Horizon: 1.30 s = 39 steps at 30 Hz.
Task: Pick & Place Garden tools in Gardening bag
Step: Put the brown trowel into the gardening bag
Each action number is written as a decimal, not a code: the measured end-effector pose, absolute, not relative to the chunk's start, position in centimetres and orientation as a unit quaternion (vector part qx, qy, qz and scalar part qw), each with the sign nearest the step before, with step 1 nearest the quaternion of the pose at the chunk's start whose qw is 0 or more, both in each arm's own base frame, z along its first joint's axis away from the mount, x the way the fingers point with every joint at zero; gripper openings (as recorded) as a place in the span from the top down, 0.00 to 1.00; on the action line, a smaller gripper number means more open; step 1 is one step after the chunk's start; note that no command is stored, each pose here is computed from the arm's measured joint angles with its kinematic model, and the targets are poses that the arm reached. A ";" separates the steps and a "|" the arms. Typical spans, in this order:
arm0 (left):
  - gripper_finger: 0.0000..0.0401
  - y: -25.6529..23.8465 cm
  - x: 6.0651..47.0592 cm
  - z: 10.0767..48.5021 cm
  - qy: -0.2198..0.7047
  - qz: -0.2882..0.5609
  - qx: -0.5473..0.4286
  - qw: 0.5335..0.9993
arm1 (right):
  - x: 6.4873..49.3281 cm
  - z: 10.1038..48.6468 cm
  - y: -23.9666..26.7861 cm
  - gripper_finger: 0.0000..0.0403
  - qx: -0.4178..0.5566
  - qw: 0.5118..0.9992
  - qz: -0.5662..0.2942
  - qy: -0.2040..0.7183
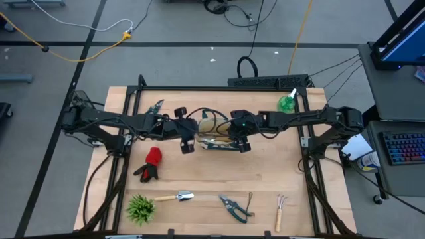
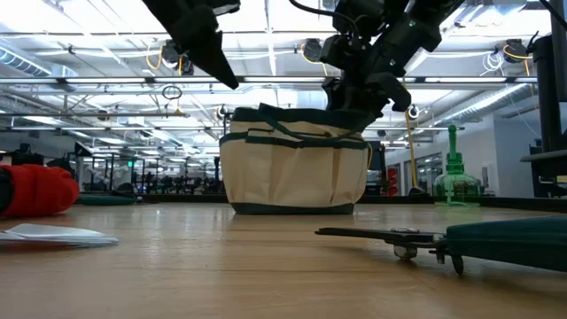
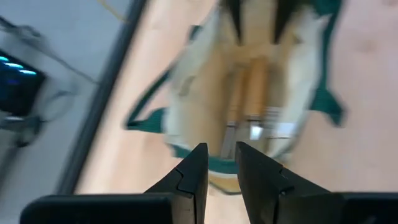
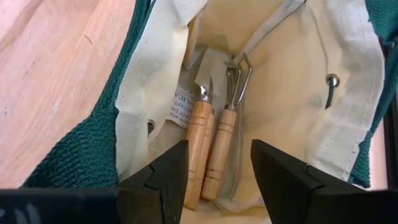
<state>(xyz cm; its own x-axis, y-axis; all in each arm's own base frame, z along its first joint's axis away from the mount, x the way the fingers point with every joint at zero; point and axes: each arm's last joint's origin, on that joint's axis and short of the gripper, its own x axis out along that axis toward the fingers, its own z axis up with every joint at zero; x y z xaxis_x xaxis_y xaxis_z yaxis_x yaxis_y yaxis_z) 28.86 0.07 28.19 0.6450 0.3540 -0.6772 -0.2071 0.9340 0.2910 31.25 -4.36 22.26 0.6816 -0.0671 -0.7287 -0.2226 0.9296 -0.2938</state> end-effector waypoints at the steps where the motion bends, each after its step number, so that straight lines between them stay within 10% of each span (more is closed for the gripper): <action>1: 0.78 0.0 28.9 28.1 0.393 0.143 0.083 0.904 | 31.3 22.3 -4.3 0.58 -0.181 0.899 0.043 0.397; 39: 0.78 -12.1 26.9 25.2 0.489 0.042 -0.218 0.843 | 29.6 26.4 -1.2 0.60 -0.230 0.916 0.077 0.319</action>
<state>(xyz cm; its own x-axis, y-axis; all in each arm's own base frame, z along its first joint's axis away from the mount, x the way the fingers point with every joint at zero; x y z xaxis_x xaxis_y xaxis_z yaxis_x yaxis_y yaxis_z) 26.85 -12.06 25.19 0.5173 -0.1429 -0.8438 -0.2846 0.9011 -0.3271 29.61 -1.21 26.38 0.7852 -0.0066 -0.6192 -0.2871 0.8820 -0.3736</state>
